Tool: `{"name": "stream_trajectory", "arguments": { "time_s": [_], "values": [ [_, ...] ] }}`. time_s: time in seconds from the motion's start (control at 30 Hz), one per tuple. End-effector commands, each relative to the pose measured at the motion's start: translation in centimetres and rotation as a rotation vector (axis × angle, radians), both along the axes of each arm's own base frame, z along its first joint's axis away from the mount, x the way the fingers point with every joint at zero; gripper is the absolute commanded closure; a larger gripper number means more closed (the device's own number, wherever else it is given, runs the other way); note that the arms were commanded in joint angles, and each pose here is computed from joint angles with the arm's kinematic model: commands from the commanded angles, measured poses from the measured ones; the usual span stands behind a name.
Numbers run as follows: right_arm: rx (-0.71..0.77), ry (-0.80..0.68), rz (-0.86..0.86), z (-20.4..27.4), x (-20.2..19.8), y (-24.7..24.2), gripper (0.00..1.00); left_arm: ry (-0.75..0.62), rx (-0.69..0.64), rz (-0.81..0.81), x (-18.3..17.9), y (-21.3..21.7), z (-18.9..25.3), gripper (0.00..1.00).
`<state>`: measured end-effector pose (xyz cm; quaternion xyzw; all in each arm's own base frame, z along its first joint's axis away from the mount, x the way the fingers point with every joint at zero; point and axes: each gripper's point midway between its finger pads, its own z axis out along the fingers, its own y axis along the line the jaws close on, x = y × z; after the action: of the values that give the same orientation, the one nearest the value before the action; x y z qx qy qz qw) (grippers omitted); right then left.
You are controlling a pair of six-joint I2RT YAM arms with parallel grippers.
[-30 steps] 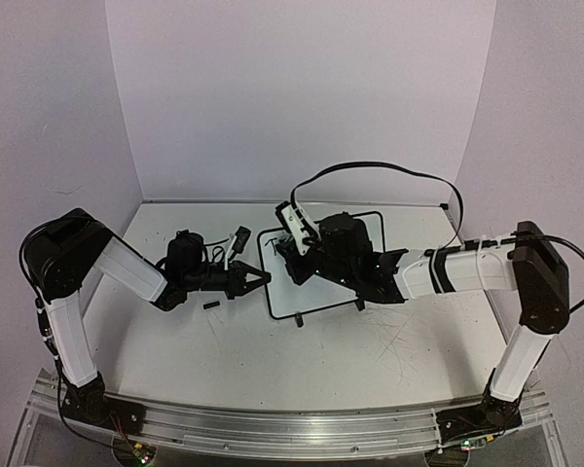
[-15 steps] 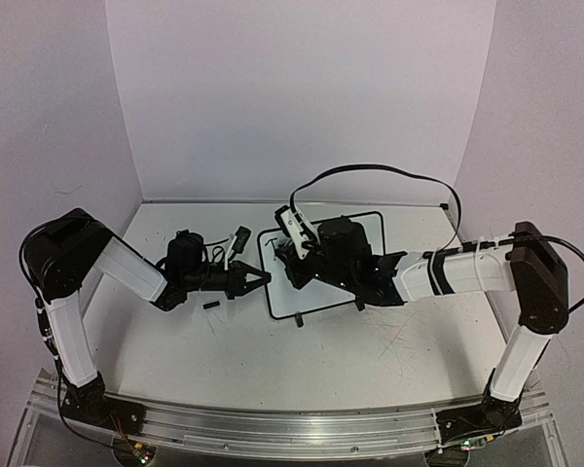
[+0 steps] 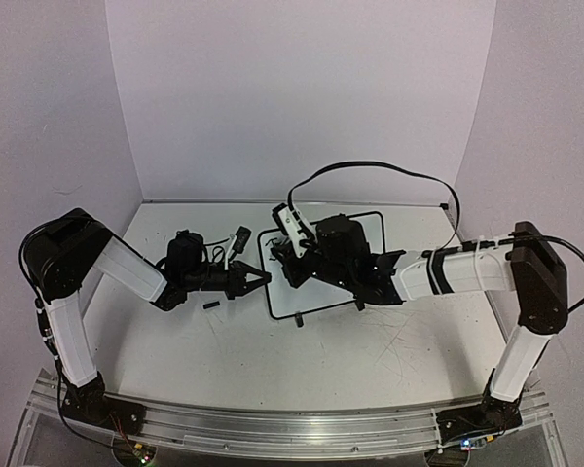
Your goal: Write a sentence on the whiteboard
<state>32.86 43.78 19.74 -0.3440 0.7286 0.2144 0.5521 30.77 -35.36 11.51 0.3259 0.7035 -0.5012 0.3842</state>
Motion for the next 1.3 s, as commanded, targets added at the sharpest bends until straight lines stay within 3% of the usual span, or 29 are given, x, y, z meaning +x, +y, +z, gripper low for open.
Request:
{"name": "stream_trajectory", "arguments": {
  "time_s": [0.0, 0.3, 1.27],
  "values": [
    [0.144, -0.053, -0.004, 6.5, -1.3, -2.1, 1.0, -0.054, 0.04, 0.013, 0.3, 0.1, 0.1, 1.0],
    [0.099, -0.029, -0.03, 4.1, 0.4, -2.9, 1.0, -0.054, 0.037, 0.012, 0.3, 0.0, 0.3, 1.0],
    [0.068, -0.055, -0.082, 3.2, 1.7, -2.7, 1.0, -0.049, 0.038, 0.004, 0.4, -0.2, 0.3, 1.0]
  ]
}}
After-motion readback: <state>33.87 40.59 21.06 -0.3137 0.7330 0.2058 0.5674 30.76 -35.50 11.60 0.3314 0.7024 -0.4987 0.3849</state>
